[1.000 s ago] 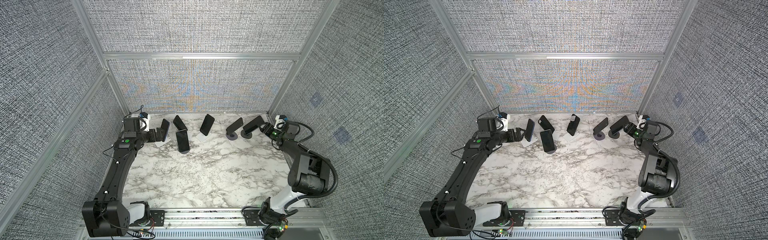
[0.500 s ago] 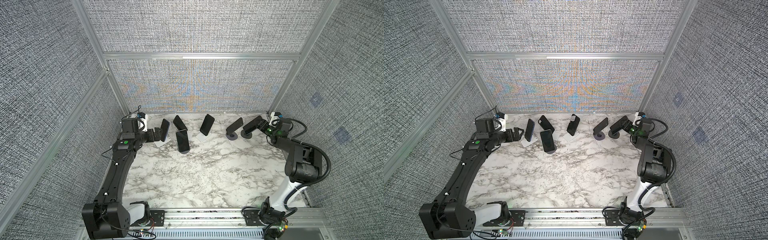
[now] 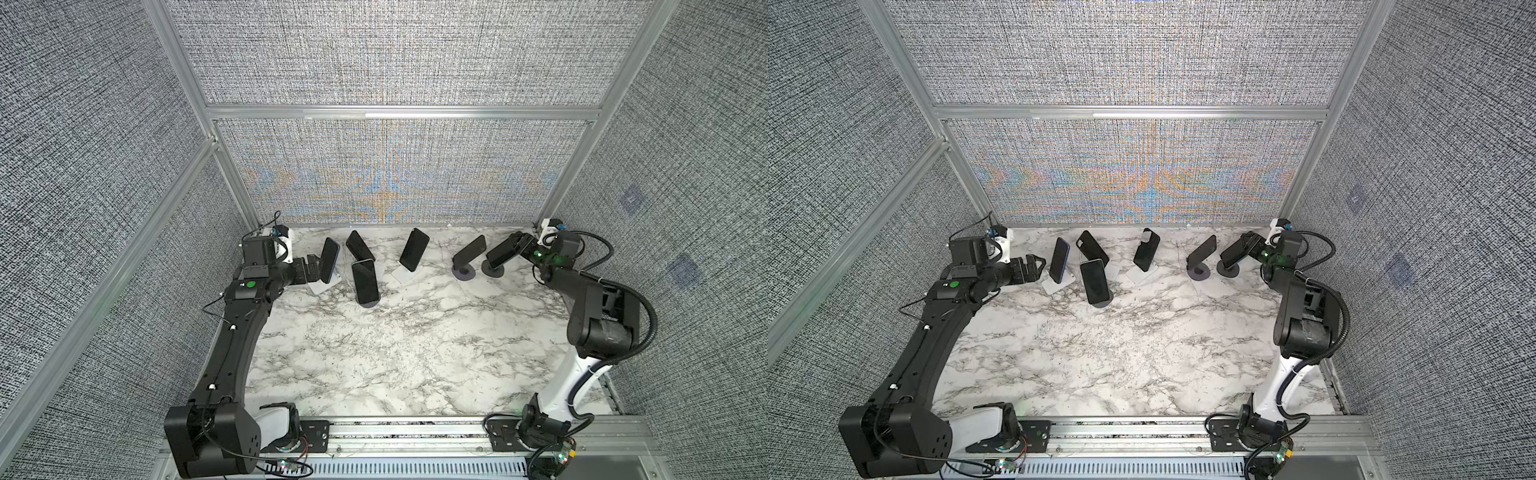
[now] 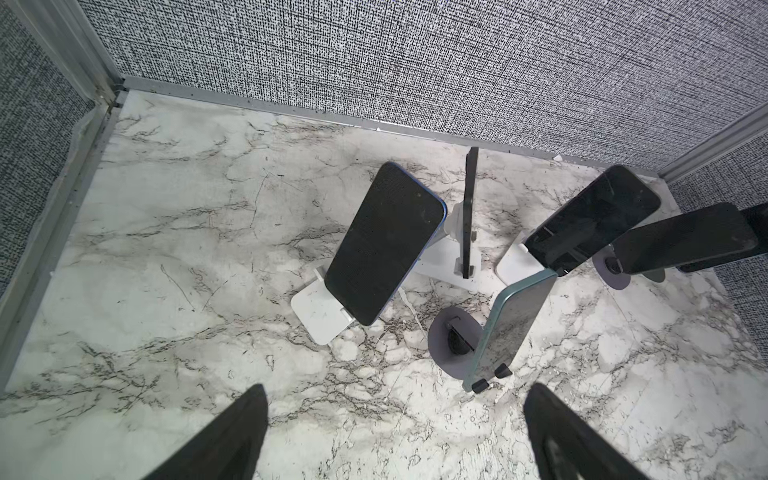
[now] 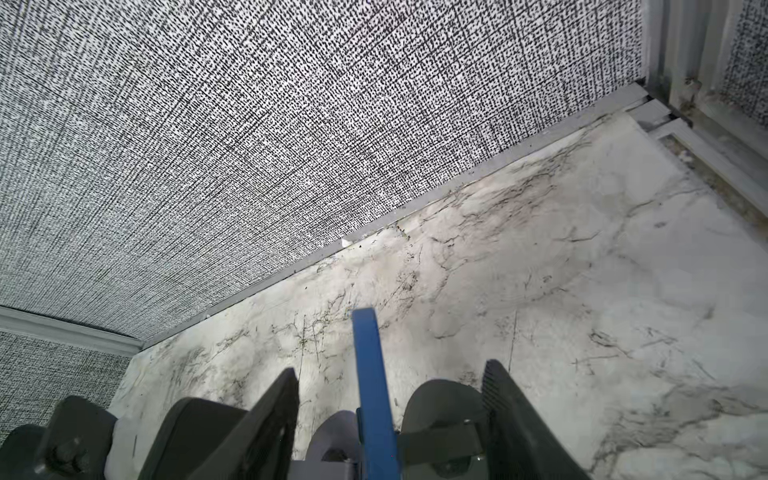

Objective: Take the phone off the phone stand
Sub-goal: 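Close the right gripper on the blue-edged phone's edge, then lift the blue-edged phone up off the dark stand with the right gripper, then carry the phone toward the table center while the left gripper reaches toward it, then close the left gripper on the phone held by the right gripper, then open the right gripper and withdraw it while the left gripper pulls the phone away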

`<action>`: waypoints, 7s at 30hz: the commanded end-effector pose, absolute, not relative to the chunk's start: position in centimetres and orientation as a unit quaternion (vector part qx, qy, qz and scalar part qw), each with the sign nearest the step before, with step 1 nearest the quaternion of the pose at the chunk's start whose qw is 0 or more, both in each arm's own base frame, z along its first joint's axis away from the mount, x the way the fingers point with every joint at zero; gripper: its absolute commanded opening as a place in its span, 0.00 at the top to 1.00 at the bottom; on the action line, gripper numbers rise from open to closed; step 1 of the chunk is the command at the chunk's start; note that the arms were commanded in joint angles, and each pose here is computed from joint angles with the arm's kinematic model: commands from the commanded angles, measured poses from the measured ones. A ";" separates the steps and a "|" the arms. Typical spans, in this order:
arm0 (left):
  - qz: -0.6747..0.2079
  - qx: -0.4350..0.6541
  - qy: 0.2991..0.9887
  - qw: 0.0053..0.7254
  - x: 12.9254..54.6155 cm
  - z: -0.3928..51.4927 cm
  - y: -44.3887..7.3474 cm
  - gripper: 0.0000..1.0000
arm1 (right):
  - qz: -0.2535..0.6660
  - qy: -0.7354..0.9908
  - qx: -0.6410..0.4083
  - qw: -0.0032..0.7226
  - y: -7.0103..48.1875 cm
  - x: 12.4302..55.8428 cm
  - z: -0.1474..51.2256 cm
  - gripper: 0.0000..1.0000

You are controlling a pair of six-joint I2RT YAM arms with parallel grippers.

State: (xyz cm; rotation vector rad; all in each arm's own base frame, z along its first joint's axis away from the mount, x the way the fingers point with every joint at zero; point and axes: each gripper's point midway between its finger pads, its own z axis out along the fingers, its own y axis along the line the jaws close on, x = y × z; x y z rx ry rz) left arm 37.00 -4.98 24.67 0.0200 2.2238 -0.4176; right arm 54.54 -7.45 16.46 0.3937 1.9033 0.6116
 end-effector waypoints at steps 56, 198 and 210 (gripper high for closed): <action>-0.172 -0.007 0.884 0.435 37.4 25.2 -4.1 0.04 | 0.212 0.800 0.148 0.541 -7.7 54.8 16.9 1.00; -0.362 0.396 0.810 0.237 27.5 17.9 -43.5 0.66 | 0.326 0.902 0.024 0.281 16.9 30.4 20.9 0.40; -0.327 0.352 0.848 0.223 28.5 17.1 -41.2 1.00 | 0.270 0.909 0.037 0.316 13.2 28.6 22.4 0.35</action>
